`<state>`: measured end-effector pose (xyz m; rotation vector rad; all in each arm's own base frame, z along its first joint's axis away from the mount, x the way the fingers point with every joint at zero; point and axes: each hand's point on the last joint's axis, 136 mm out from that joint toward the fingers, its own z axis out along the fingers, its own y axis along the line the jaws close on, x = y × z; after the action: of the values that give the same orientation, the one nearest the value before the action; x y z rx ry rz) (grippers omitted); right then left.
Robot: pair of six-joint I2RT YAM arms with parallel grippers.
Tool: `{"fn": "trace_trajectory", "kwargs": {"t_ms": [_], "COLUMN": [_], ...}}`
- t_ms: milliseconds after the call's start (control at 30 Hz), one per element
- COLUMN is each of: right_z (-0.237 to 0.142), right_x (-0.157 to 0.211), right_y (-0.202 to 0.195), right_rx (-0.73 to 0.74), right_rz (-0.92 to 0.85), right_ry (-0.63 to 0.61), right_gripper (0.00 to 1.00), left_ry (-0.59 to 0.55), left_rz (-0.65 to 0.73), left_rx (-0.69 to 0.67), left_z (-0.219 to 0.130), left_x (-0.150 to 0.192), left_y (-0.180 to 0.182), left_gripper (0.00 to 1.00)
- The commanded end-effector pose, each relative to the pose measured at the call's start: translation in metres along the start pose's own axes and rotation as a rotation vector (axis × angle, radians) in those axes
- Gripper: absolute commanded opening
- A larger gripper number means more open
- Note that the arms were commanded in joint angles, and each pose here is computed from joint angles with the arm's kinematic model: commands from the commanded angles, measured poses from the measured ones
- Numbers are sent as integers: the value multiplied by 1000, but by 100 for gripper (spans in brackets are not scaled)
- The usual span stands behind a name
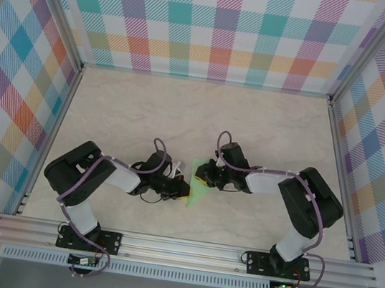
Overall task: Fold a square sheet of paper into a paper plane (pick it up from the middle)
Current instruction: Fourth fold the wing at the center of the table.
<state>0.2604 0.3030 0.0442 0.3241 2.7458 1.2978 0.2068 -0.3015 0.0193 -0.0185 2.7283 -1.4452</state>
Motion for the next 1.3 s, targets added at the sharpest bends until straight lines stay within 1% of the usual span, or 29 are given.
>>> {"fn": "trace_trajectory", "kwargs": {"t_ms": [0,100,233,700,1067,1267], "right_z": [-11,-8,0,12,21,25], "right_x": [7,12,13,5,6,8], "right_y": [28,33,26,-2,-21,-35], "right_rx": [-79,-85,-63,58,112,154], "right_rz": [-70,-89,-67,-41,-8,21], "right_ry": [26,52,59,27,41,53], "right_gripper": [17,17,17,16,16,16], "left_ry": [25,35,39,53,64,69], "left_rz": [-60,-70,-87,-106,-96,-70], "left_rx": [-100,-93,-95,-113,-122,-92], "left_z": [6,7,7,6,5,1], "left_x": [7,7,6,10,13,13], "left_y": [32,33,34,40,41,30], "left_gripper": [0,0,0,0,0,7]}}
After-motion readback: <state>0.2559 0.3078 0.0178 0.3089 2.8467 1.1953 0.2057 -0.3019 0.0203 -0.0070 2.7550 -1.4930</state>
